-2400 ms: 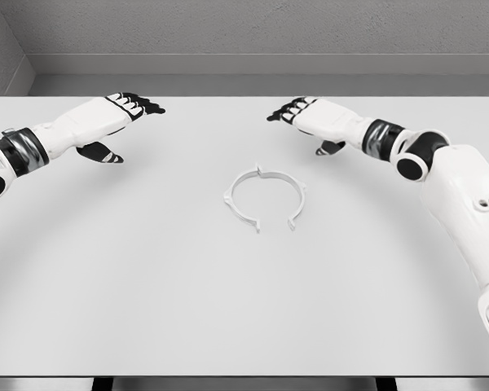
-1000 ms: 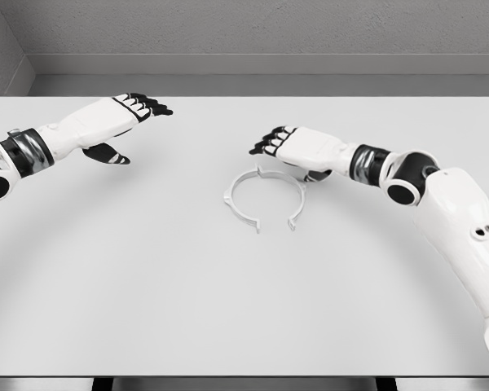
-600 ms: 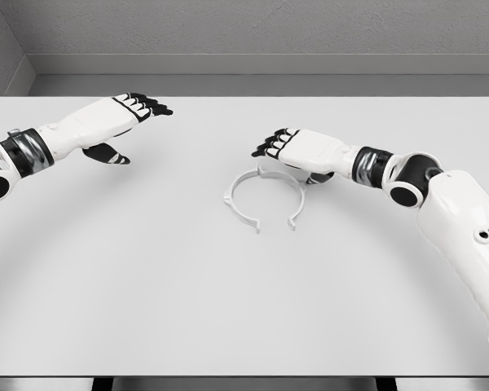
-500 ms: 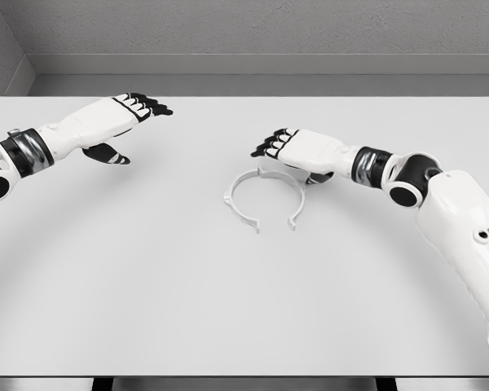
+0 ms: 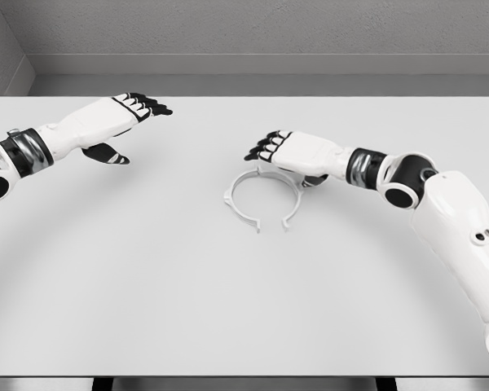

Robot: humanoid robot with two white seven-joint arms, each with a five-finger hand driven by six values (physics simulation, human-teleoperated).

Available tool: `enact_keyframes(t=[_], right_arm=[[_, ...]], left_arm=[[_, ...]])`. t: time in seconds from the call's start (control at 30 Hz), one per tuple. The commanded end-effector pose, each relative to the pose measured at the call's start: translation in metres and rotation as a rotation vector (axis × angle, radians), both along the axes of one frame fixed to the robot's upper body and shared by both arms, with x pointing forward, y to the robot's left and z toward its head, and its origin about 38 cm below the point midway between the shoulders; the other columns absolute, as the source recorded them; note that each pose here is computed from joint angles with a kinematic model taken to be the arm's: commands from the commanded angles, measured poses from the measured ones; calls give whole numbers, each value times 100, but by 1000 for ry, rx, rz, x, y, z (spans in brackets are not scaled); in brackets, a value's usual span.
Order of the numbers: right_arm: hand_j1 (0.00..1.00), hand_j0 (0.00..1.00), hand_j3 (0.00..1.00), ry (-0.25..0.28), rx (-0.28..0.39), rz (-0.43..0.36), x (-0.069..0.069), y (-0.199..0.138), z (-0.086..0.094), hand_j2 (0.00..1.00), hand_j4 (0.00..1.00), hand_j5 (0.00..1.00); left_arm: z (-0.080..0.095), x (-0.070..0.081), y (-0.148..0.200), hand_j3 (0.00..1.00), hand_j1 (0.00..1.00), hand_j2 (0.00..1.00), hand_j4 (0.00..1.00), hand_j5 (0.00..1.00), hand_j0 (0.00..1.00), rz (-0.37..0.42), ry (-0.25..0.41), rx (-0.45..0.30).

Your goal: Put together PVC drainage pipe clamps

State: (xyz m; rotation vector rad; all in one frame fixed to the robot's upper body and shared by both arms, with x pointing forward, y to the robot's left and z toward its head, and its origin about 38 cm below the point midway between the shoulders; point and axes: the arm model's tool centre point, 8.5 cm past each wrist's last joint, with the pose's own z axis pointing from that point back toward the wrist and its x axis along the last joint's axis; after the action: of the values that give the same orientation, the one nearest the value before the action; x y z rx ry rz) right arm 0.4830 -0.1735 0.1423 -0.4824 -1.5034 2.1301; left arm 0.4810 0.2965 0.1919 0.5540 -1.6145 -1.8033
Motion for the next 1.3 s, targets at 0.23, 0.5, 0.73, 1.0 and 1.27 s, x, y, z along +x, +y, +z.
enact_keyframes(t=[0.23, 0.5, 0.73, 1.0, 1.27], right_arm=[[100, 100, 100, 0, -7, 17, -3, 6, 5, 100, 100, 100], [100, 100, 100, 1, -8, 19, -3, 7, 5, 100, 100, 100], [100, 100, 100, -24, 5, 51, -10, 16, 13, 100, 100, 100], [100, 100, 100, -33, 8, 58, -13, 17, 14, 100, 100, 100], [100, 100, 100, -101, 27, -123, 10, -64, 52, 100, 100, 100]], left_arm=[[1, 1, 1, 100, 100, 100, 100, 100, 100, 4, -1, -7], [2, 1, 2, 100, 100, 100, 100, 100, 100, 7, -1, -6], [2, 1, 2, 100, 100, 100, 100, 100, 100, 7, -1, -8], [1, 1, 2, 100, 100, 100, 100, 100, 100, 6, 0, -7], [9, 0, 22, 100, 100, 100, 100, 100, 100, 37, -7, 16]])
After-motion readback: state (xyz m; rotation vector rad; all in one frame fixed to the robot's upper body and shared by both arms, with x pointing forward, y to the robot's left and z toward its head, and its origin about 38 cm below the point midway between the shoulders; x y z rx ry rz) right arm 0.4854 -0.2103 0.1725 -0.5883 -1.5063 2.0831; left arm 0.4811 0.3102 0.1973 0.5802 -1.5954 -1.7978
